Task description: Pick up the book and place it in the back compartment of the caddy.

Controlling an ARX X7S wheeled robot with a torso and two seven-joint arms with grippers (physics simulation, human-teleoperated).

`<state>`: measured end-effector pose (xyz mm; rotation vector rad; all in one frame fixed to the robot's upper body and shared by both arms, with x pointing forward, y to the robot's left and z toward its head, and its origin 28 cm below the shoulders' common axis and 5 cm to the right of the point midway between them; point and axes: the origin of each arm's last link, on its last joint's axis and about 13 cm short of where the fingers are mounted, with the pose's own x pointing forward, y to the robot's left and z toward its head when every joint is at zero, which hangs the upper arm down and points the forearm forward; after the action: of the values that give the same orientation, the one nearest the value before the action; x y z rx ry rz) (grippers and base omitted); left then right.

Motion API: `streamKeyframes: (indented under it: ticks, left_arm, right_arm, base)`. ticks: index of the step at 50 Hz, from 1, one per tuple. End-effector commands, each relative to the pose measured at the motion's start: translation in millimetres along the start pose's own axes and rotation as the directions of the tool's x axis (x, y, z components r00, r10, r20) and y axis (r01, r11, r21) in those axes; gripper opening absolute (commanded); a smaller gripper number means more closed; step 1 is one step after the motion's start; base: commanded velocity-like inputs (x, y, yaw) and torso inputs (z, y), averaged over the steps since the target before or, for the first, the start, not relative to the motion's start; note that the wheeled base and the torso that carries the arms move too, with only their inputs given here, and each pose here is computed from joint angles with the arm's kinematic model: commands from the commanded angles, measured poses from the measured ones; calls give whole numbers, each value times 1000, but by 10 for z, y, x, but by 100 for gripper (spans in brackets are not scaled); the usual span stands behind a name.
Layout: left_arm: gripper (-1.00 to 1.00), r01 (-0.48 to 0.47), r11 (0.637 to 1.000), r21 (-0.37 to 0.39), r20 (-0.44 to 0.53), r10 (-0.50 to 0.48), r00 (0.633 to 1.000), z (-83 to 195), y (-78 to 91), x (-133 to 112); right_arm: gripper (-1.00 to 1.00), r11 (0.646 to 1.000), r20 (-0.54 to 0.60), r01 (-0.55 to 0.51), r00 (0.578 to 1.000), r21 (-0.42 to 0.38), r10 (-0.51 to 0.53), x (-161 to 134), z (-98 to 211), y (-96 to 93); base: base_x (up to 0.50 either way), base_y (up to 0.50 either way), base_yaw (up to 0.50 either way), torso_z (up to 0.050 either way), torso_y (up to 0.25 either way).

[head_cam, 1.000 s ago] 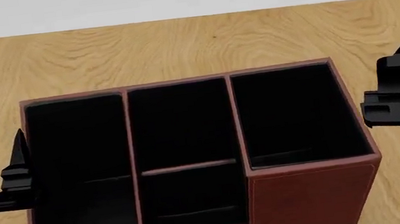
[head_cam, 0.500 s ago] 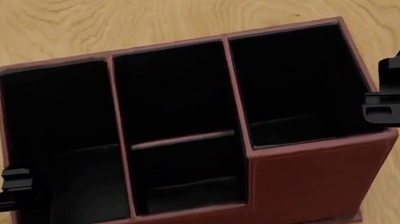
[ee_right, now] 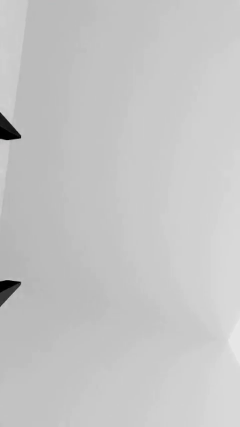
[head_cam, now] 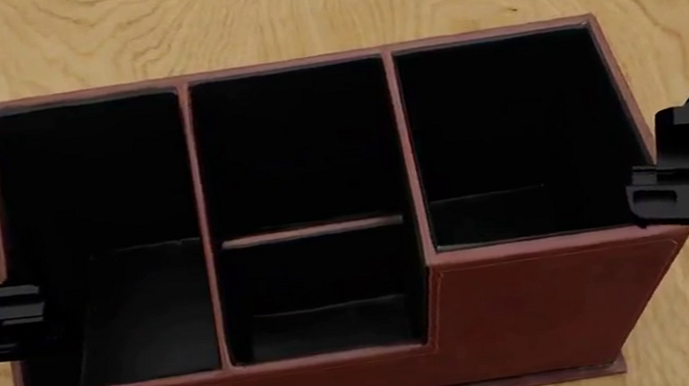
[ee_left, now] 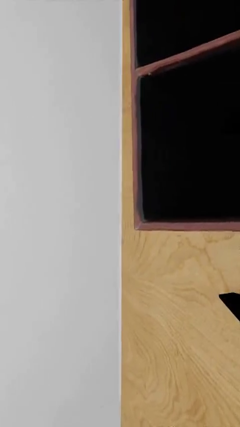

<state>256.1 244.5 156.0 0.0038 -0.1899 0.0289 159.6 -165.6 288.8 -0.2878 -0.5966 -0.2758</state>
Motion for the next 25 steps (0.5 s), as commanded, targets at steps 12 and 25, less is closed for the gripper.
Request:
streamKeyframes:
  ticks: [12,25]
  left_arm:
    - [100,20,1000,-4,-112,-21,993,595,168,-268]
    - [100,-79,989,-125,-226,49,973,868,255,-329]
  right_arm:
    - [100,1000,-6,-3,1000,16,3,-7,-51,11]
    - [100,1000,-11,-5,1000,22,5,-8,-89,22]
  base:
    - [0,0,0,0,0]
    - [0,0,0,0,0]
